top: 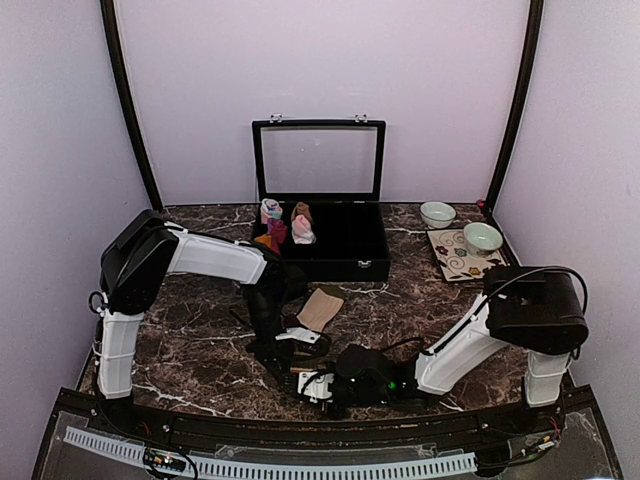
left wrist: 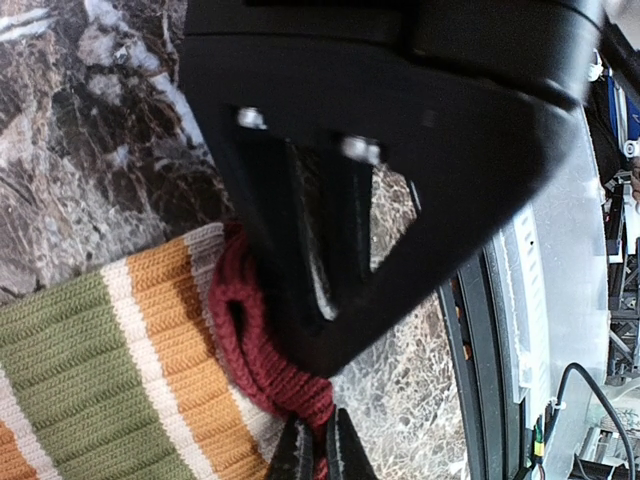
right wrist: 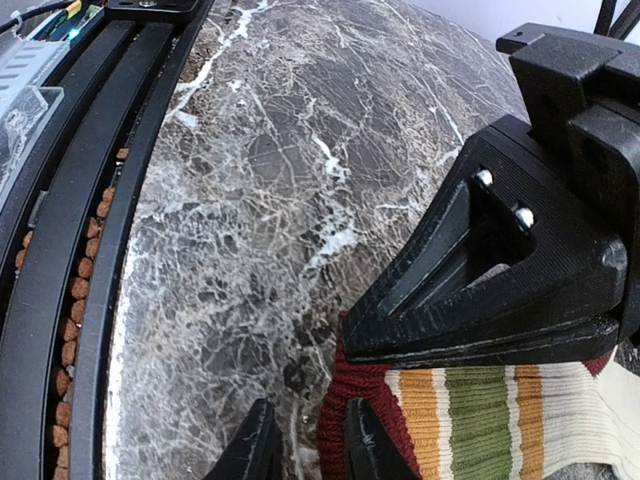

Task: Roll the socks
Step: Roll the sock at the center of the board.

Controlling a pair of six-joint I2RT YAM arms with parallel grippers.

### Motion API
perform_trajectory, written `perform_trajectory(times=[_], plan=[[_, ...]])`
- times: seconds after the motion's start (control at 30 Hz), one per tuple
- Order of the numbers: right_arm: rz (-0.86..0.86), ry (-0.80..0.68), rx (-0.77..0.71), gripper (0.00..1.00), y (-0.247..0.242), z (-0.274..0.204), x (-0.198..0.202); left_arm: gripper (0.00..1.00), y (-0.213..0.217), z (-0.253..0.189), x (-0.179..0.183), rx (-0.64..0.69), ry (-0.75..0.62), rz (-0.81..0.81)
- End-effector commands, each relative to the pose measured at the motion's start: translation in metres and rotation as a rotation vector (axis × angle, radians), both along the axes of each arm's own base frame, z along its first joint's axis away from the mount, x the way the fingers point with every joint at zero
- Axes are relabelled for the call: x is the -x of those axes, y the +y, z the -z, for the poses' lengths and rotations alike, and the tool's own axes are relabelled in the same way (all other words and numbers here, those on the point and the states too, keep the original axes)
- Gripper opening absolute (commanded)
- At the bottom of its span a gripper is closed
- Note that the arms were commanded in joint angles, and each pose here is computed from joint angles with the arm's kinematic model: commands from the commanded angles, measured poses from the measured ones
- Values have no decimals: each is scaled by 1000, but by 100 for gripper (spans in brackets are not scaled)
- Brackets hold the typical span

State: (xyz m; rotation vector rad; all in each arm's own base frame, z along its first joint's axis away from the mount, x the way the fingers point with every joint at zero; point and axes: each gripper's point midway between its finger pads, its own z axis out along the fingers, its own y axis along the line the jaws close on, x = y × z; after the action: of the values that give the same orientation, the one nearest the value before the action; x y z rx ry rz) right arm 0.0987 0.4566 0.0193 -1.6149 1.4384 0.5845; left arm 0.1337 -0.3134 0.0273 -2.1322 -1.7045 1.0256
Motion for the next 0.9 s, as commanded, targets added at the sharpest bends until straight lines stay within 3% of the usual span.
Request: perform_trajectory(times=[0.0, 0.63, 0.87], plan=[[63, 42, 127, 23, -30, 36, -7, 0, 2, -8, 1, 0, 11, 12], [72, 80, 143, 30, -33, 44, -7, 0, 12, -8, 9, -17, 41, 40], [68, 124, 179, 24, -34, 60, -6, 1, 9, -7, 7, -14, 34, 29]])
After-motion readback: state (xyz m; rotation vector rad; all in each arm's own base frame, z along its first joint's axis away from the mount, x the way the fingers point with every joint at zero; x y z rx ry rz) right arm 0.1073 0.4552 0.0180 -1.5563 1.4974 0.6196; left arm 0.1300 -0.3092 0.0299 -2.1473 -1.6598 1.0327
